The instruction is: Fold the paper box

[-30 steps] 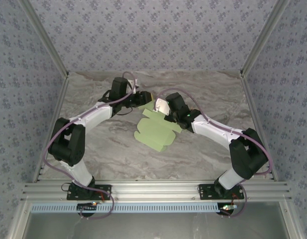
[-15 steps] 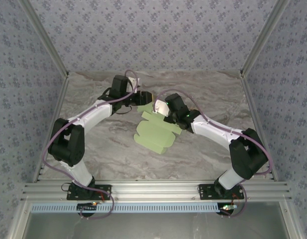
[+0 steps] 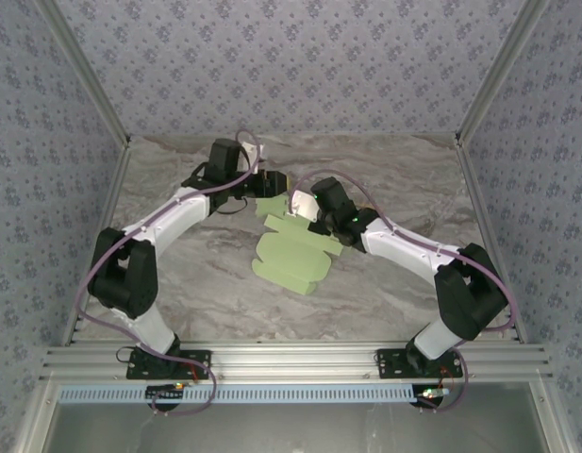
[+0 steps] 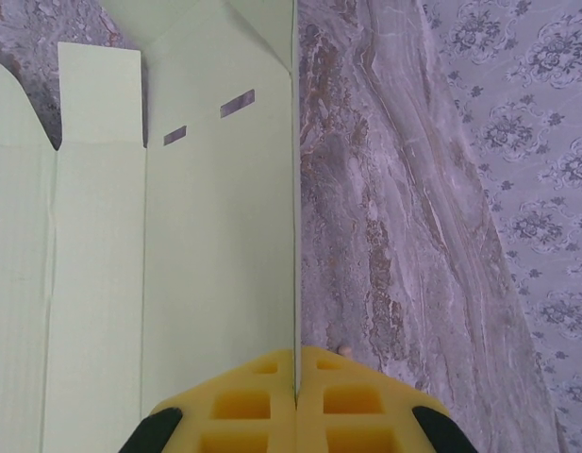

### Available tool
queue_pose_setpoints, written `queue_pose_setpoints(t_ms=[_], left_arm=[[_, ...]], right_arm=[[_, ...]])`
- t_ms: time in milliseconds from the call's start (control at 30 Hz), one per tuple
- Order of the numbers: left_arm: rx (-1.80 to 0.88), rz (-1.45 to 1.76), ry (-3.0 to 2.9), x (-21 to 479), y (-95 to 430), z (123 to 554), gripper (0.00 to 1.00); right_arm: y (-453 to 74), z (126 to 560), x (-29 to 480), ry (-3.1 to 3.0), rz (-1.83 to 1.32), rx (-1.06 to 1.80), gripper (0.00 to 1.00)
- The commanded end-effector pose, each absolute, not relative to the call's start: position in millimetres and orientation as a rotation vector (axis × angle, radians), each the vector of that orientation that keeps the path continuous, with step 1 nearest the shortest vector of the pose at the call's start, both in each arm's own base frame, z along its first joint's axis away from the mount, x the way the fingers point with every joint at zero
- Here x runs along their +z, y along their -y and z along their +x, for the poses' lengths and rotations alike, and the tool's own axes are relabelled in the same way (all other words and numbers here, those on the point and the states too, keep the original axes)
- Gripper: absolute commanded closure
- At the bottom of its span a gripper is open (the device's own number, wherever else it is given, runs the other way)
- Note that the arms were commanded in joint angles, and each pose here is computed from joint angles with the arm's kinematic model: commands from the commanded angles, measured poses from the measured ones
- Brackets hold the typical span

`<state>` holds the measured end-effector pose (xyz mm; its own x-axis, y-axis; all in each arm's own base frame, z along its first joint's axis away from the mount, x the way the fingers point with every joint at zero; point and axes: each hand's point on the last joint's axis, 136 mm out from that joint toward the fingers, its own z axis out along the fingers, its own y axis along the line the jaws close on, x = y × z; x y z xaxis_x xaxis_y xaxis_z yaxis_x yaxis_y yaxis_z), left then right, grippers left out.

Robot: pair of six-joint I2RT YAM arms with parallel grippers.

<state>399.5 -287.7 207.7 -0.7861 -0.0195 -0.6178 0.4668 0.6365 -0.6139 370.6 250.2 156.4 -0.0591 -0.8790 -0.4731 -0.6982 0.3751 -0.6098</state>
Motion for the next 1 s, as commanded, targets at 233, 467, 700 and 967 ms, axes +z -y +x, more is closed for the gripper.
queue_pose_setpoints(t_ms=[233, 467, 700, 967], left_arm=[[-1.078, 0.380, -2.363, 187.6, 296.4, 383.5, 0.54], [-1.171, 0.327, -2.358, 187.8, 304.1, 380.3, 0.59], [-1.113, 0.257, -2.380, 181.3, 297.4, 384.9, 0.56], [-1.066, 0.239, -2.397, 176.4, 292.4, 385.3, 0.54]], right_arm=[[-253.2, 376.3, 166.3, -1.798, -1.360, -0.288, 1.00], [-254.1, 378.6, 167.9, -1.802, -1.332, -0.295, 1.00], [-254.6, 377.5, 170.6, -1.799, -1.315, -0.294, 1.00], [-253.2, 376.0, 173.2, -1.796, -1.311, -0.298, 1.00]])
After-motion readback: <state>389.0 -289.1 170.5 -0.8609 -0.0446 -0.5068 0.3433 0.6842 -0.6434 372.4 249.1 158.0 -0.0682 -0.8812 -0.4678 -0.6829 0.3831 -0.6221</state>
